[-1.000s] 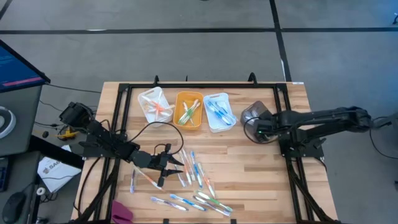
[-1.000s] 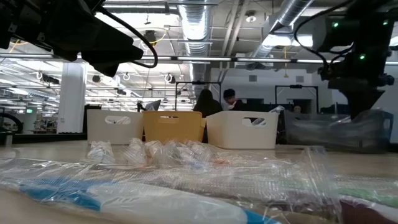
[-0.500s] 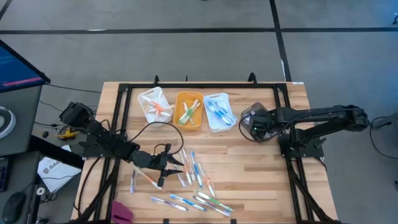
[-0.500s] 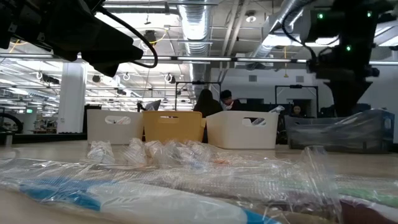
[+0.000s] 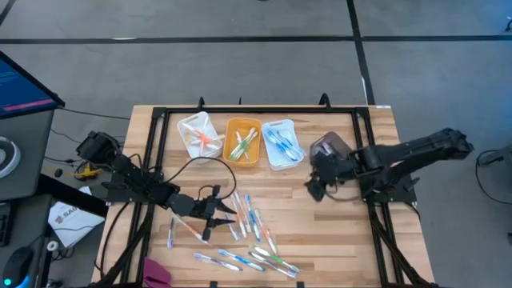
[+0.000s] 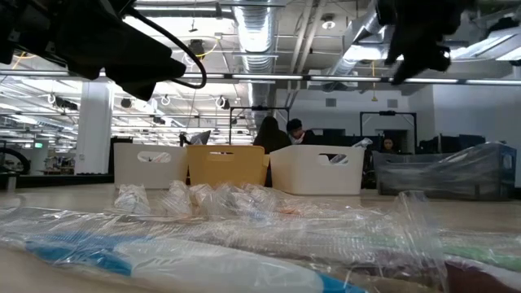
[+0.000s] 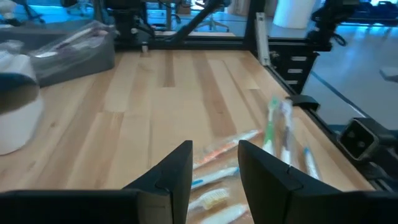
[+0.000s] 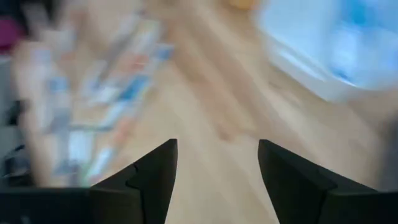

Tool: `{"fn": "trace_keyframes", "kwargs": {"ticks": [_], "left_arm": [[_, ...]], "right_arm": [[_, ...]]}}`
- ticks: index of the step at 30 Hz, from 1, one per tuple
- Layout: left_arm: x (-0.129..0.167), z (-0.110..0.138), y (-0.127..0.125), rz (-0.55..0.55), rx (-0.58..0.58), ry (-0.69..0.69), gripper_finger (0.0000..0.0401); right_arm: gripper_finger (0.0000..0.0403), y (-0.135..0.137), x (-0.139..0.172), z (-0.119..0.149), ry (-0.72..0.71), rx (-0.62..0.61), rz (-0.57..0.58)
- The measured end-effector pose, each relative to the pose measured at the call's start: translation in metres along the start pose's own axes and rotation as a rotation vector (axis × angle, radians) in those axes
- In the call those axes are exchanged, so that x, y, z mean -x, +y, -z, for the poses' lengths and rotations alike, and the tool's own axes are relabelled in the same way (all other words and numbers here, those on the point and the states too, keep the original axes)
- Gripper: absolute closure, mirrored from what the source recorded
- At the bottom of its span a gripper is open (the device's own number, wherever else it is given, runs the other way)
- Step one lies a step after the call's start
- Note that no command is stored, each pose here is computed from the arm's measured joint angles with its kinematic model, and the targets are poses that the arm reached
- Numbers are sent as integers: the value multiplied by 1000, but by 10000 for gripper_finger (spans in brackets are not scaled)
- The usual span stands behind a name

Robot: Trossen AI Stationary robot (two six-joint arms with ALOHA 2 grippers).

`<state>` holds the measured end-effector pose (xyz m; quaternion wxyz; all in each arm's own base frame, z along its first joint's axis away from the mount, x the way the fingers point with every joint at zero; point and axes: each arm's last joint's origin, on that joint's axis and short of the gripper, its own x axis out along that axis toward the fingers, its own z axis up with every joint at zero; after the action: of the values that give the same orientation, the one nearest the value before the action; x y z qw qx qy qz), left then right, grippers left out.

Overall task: Pick & Place Toothbrushes
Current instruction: Put the white blue toothbrush into the right white bin

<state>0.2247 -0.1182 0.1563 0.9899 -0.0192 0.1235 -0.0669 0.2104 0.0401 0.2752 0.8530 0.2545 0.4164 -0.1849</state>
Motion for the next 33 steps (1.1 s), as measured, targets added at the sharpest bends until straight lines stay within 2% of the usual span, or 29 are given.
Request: {"fn": "trace_keyframes", "kwargs": {"ticks": [6,10,13,16,20,26,30,33], "left_arm": [[0,0,-1,39,0,6,278],[0,0,-1,39,-42,4,278],[-1,0,0,34,-47,1,278],[-1,-1,3,23,-45,-3,278],[-2,-1,4,18,-41,-3,278],[-2,-1,4,19,-60,-3,278],[-2,-1,4,20,-59,-3,278],[-2,-1,4,27,-59,-2,278]], "right_arm": [[192,45,-13,13,-57,155,-184],[197,74,-36,34,-39,406,-254],[198,92,-60,47,-42,502,-285],[197,105,-83,51,-52,464,-299],[197,124,-103,43,-20,386,-302],[207,152,-129,44,127,525,-348],[215,156,-147,39,228,499,-250],[220,154,-158,26,273,476,-178]]}}
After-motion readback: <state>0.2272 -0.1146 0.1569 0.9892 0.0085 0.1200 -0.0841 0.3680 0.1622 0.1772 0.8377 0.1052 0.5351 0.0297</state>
